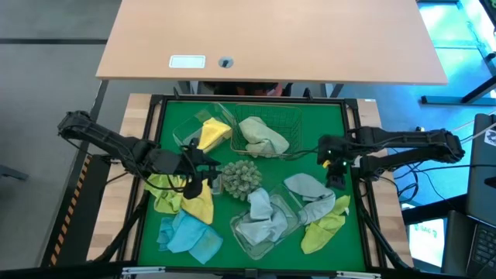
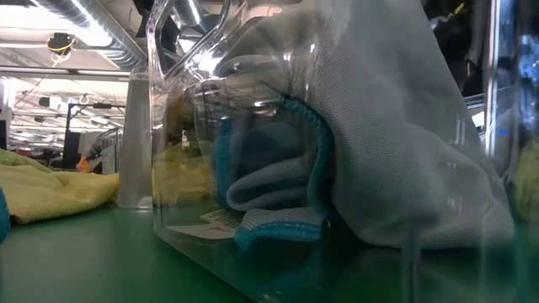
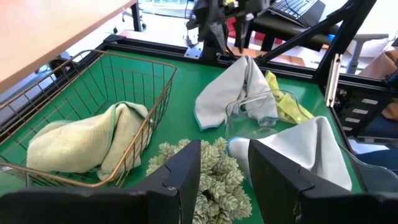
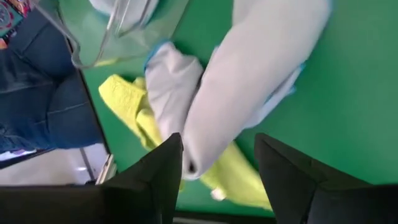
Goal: Sort microfiber towel by color & place in baskets
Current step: Put the right light blue microfiber towel into the bottom transparent bin
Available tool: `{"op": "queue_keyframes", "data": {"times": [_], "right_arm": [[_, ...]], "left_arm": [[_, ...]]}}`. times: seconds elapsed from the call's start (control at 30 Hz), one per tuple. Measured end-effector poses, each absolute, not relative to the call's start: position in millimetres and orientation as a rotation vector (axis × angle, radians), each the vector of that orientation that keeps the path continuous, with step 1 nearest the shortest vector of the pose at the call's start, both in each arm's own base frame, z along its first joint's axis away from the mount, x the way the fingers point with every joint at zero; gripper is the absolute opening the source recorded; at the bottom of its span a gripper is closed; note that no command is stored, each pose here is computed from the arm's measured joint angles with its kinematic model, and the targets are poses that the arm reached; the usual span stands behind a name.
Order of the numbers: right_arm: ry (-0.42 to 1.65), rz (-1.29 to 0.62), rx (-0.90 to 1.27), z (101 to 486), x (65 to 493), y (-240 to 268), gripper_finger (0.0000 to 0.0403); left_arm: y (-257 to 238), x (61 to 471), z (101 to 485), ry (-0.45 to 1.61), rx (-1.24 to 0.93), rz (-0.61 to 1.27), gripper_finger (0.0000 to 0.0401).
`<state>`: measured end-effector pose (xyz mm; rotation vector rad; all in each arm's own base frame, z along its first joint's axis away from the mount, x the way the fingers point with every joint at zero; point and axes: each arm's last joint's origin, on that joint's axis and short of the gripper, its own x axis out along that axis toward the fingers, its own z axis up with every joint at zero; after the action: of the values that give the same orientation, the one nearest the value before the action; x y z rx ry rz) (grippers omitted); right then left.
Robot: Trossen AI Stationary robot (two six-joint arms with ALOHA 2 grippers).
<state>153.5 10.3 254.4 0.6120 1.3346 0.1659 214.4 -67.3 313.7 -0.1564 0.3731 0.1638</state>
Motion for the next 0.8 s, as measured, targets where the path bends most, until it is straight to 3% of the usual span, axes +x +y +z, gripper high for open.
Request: {"op": "queue_keyframes", "data": {"times": [0.43, 0.8], "right_arm": [[1.386, -0.068, 0.547, 252.2, 146.0, 52.6, 0.0198], [1.381, -0.065, 0.496, 248.1, 145.8, 77.7, 0.0198]], "left_arm": [[-67.4, 214.4, 313.4, 0.374, -0.152, 0.163, 0.0128], [-67.4, 214.4, 313.3, 0.374, -0.153, 0.163, 0.0128]]}}
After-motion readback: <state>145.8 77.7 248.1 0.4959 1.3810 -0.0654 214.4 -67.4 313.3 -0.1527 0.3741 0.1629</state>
